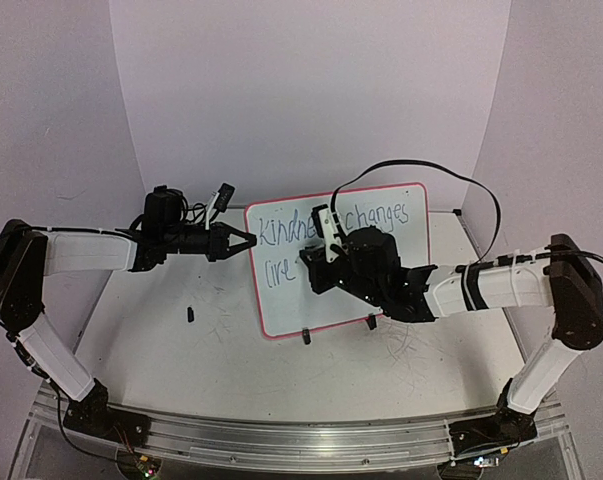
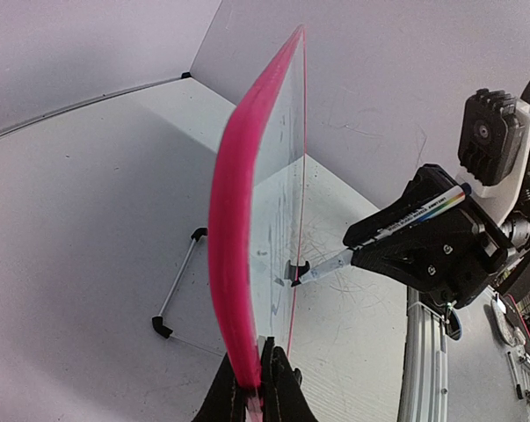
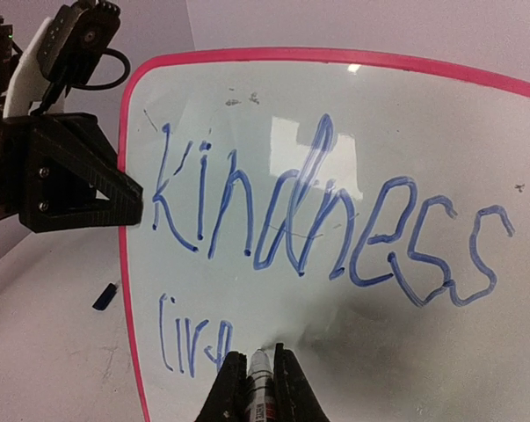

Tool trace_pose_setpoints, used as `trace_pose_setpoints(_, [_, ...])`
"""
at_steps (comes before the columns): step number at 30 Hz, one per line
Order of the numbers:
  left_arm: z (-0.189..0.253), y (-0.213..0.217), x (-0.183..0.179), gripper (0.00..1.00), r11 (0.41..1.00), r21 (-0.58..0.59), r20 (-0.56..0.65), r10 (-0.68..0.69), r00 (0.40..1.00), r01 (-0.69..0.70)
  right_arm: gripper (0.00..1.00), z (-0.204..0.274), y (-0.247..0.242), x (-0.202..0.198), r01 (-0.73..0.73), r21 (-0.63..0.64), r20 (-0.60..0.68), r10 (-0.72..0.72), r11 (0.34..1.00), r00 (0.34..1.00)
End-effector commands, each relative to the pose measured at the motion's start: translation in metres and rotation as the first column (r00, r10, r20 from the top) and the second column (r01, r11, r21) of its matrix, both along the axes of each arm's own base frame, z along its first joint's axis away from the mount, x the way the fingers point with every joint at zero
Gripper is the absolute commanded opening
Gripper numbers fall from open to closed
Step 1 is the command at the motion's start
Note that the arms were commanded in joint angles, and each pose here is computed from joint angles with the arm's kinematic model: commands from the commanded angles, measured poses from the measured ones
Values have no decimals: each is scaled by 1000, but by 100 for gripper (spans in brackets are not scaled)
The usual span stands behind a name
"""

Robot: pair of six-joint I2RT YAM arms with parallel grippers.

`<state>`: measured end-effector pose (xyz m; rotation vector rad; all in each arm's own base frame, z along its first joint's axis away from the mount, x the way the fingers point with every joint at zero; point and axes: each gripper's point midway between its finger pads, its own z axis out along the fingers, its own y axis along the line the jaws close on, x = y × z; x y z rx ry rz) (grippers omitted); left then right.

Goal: Write a sentence on the whiteboard

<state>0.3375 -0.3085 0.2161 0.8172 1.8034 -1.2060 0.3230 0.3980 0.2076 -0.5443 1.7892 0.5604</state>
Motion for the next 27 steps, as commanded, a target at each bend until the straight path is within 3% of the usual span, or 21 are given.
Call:
trace_pose_setpoints(1, [8, -1, 5, 0, 999, 41, 106, 7, 994, -12, 0, 25, -2, 13, 68, 67, 45, -71, 995, 996])
trace_pose_setpoints(27, [11, -2, 3, 0, 999, 40, 114, 5, 993, -9, 0, -2, 5, 7, 22, 41, -17, -21, 999, 1000])
